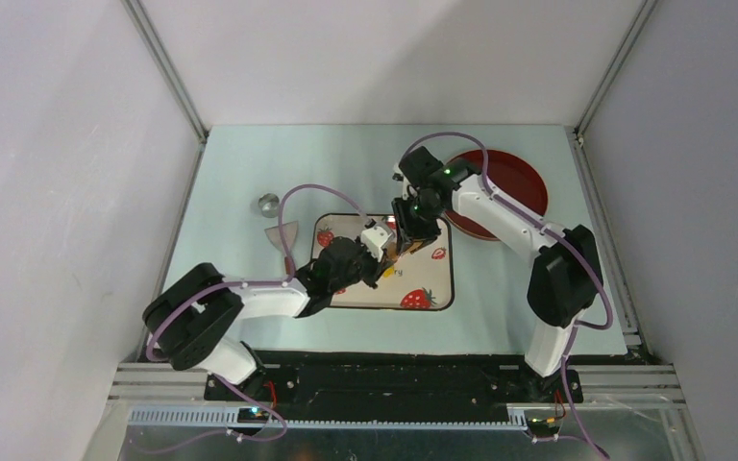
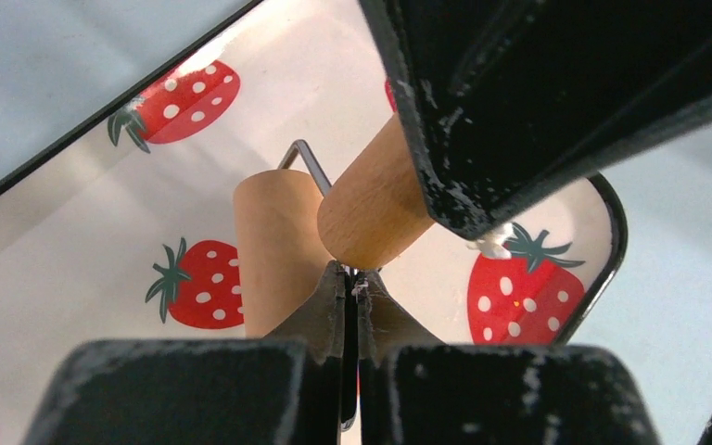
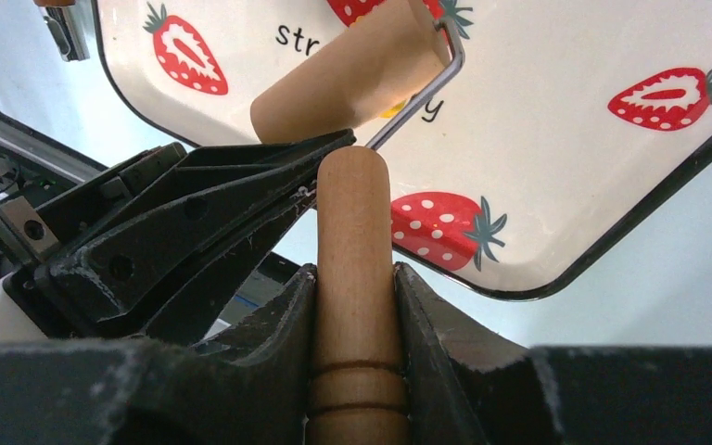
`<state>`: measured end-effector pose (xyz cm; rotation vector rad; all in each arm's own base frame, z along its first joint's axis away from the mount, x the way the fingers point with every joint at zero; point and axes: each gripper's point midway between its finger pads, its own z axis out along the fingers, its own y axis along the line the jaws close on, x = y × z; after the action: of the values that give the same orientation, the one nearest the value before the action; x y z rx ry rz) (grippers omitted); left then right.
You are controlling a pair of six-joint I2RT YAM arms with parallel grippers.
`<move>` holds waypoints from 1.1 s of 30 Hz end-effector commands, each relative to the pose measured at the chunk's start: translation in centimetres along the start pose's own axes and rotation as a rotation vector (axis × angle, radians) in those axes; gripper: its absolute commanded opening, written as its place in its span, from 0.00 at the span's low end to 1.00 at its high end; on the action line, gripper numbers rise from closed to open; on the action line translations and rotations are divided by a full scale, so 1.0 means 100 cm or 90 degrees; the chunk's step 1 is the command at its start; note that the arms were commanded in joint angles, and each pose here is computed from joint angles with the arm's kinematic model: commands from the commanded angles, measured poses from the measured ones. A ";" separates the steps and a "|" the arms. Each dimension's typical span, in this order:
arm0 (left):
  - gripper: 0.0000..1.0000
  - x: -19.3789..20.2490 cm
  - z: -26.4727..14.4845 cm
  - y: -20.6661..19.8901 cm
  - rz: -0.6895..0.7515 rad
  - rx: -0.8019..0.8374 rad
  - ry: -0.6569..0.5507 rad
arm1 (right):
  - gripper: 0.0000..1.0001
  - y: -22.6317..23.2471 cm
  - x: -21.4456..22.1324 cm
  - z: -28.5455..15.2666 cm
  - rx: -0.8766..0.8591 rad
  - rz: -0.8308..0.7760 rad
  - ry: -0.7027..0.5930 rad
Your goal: Roll out the dumpling wrappers from the dough
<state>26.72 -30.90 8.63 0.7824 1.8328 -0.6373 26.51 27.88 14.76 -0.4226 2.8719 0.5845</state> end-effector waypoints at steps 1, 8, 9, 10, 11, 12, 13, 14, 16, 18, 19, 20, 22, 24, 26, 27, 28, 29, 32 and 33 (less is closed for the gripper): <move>0.00 -0.027 0.008 0.013 -0.062 -0.053 -0.078 | 0.00 -0.001 0.011 0.017 0.020 0.021 0.046; 0.00 -0.020 0.011 0.008 -0.109 -0.049 -0.075 | 0.00 -0.006 0.023 0.018 0.040 0.035 0.090; 0.00 -0.018 0.013 0.004 -0.110 -0.043 -0.073 | 0.00 -0.005 0.022 0.017 0.039 0.035 0.090; 0.00 -0.017 0.014 0.002 -0.112 -0.039 -0.072 | 0.00 -0.005 0.023 0.015 0.041 0.034 0.093; 0.00 -0.015 0.016 -0.001 -0.111 -0.035 -0.069 | 0.00 -0.004 0.023 0.015 0.040 0.033 0.094; 0.00 -0.014 0.017 -0.002 -0.113 -0.033 -0.068 | 0.00 -0.003 0.023 0.014 0.037 0.032 0.095; 0.00 -0.010 0.018 -0.003 -0.113 -0.033 -0.063 | 0.00 -0.003 0.024 0.015 0.036 0.031 0.097; 0.00 -0.011 0.018 -0.003 -0.115 -0.035 -0.065 | 0.00 -0.003 0.023 0.016 0.032 0.031 0.098; 0.00 -0.011 0.019 0.000 -0.114 -0.044 -0.067 | 0.00 -0.002 0.022 0.020 0.026 0.030 0.102; 0.00 -0.014 0.019 0.003 -0.109 -0.052 -0.073 | 0.00 -0.001 0.021 0.024 0.024 0.032 0.108; 0.00 -0.018 0.017 0.005 -0.105 -0.059 -0.080 | 0.00 0.000 0.019 0.022 0.021 0.030 0.102; 0.00 -0.022 0.016 0.007 -0.100 -0.065 -0.086 | 0.00 0.003 0.015 0.021 0.014 0.026 0.089; 0.00 -0.034 0.010 0.013 -0.087 -0.085 -0.106 | 0.00 0.012 0.006 0.013 -0.006 0.020 0.061; 0.00 -0.047 0.001 0.021 -0.070 -0.113 -0.126 | 0.00 0.023 -0.005 0.001 -0.029 0.008 0.031; 0.00 -0.068 -0.011 0.026 -0.058 -0.132 -0.155 | 0.00 0.032 -0.016 -0.011 -0.042 -0.003 -0.002; 0.00 -0.072 -0.013 0.027 -0.052 -0.136 -0.158 | 0.00 0.036 -0.021 -0.017 -0.047 -0.007 -0.017; 0.00 -0.080 -0.017 0.025 -0.050 -0.132 -0.166 | 0.00 0.038 -0.024 -0.022 -0.050 -0.008 -0.026; 0.00 -0.084 -0.018 0.023 -0.048 -0.127 -0.169 | 0.00 0.040 -0.026 -0.027 -0.052 -0.009 -0.034; 0.00 -0.093 -0.016 0.010 -0.049 -0.088 -0.173 | 0.00 0.039 -0.025 -0.035 -0.051 -0.002 -0.031; 0.00 -0.094 -0.015 0.006 -0.055 -0.077 -0.172 | 0.00 0.036 -0.022 -0.036 -0.044 0.002 -0.022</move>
<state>28.13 -29.13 10.76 0.5733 1.8313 -0.5351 27.39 30.01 16.95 -0.4500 2.8615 0.6341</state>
